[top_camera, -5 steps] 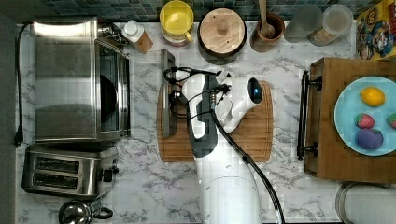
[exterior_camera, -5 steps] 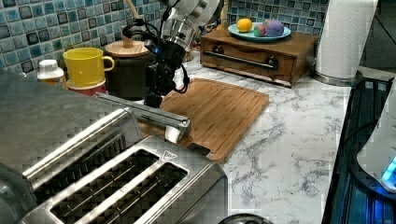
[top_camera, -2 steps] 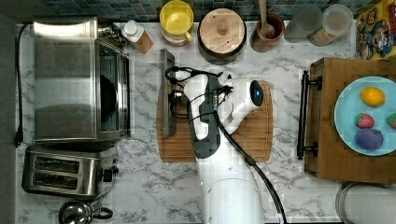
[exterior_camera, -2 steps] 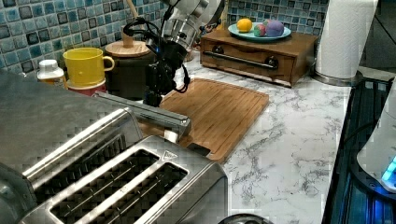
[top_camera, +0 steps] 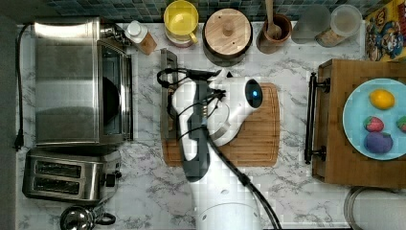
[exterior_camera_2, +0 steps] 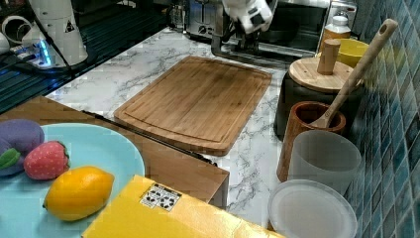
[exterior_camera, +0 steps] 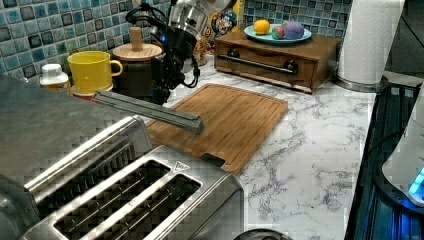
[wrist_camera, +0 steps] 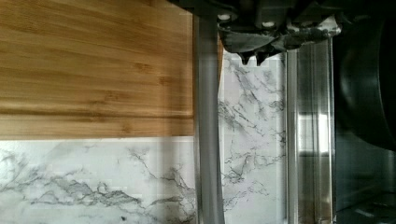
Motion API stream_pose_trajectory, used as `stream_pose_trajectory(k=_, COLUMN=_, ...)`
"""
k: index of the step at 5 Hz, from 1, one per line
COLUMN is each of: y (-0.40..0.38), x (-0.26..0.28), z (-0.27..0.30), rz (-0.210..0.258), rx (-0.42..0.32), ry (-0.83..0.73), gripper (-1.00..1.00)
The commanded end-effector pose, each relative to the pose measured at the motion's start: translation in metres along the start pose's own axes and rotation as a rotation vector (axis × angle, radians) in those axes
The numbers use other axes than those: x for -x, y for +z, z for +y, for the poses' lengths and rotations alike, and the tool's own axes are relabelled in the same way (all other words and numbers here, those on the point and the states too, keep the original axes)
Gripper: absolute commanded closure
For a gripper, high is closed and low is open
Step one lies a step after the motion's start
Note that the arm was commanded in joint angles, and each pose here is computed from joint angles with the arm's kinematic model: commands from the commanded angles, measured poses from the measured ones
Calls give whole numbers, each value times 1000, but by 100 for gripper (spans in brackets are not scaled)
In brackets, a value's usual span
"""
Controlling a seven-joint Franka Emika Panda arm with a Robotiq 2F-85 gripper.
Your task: Close the oven.
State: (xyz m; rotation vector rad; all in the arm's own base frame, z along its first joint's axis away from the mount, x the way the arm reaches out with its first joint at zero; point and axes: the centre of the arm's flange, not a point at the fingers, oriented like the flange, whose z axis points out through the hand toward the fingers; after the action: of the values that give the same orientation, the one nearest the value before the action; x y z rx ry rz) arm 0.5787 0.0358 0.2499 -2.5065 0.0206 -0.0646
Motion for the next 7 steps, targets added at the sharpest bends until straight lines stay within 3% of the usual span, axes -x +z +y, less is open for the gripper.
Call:
stream_pose_trajectory(k=1, y=11, x=5, z=-287, rz=-6, rx=66, ry=-333, gripper=100)
stream_pose_trajectory(k=3, y=-7, x=25, z=-345, rz=52, rx=209, ry=-401, gripper=100)
stream_pose_trajectory(k=4, y=13, x=30, z=-368, rz=4, rx=317, ry=-423, gripper=100)
stream_pose_trajectory(k=5, y=31, x=38, z=-391, rz=8, rx=481, ry=-439, gripper=100)
stream_pose_trajectory(k=6, y=30, x=29, z=-385, rz=-26, rx=420, ry=-390, gripper=100)
stream_pose_trajectory(k=7, y=23, x=38, z=-399, rz=35, rx=455, ry=-411, gripper=100)
